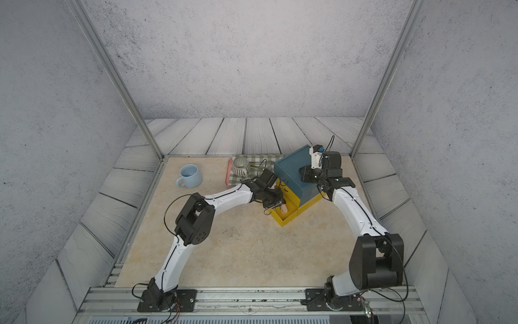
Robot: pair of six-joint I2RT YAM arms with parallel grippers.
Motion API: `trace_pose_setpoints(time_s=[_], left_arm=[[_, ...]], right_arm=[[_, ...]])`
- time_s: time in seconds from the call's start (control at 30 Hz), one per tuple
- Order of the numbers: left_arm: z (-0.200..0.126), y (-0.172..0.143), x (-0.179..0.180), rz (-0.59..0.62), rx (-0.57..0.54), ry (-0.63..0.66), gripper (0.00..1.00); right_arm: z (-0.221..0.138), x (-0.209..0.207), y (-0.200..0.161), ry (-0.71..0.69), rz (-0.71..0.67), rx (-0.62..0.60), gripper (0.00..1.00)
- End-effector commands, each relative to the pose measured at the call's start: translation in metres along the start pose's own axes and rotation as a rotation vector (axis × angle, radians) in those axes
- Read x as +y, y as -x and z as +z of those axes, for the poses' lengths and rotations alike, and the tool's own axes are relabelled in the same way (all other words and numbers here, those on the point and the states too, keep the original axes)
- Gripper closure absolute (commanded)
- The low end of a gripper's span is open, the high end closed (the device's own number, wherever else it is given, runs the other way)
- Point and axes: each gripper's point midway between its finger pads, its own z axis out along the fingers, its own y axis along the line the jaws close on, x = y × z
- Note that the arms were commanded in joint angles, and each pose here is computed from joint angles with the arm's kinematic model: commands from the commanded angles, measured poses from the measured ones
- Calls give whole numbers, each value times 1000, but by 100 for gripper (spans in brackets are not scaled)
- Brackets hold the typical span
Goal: Place the fruit knives into the drawer by color
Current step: Place the fruit knife in the drawer.
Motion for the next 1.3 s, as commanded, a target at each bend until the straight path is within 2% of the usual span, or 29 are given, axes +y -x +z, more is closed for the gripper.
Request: trace_pose_setpoints(time_s=[0.0, 0.53, 0.8, 0.93, 1.27], left_arm=[[10, -4, 8, -3, 22, 20, 89], [11, -3, 8, -3, 21, 25, 68], [5, -2, 2, 2, 13, 13, 65], [-10, 2, -13, 25, -11, -10, 65], [-81, 8, -51, 128, -106, -45, 67]], right_arm=[[-3, -63, -193, -258, 226, 664, 84], [-4, -62, -191, -256, 223, 659, 84], [-4, -62, -192, -256, 224, 659, 84], [-4, -62, -191, -257, 225, 658, 84], [-5, -63, -191, -263, 223, 655, 84]])
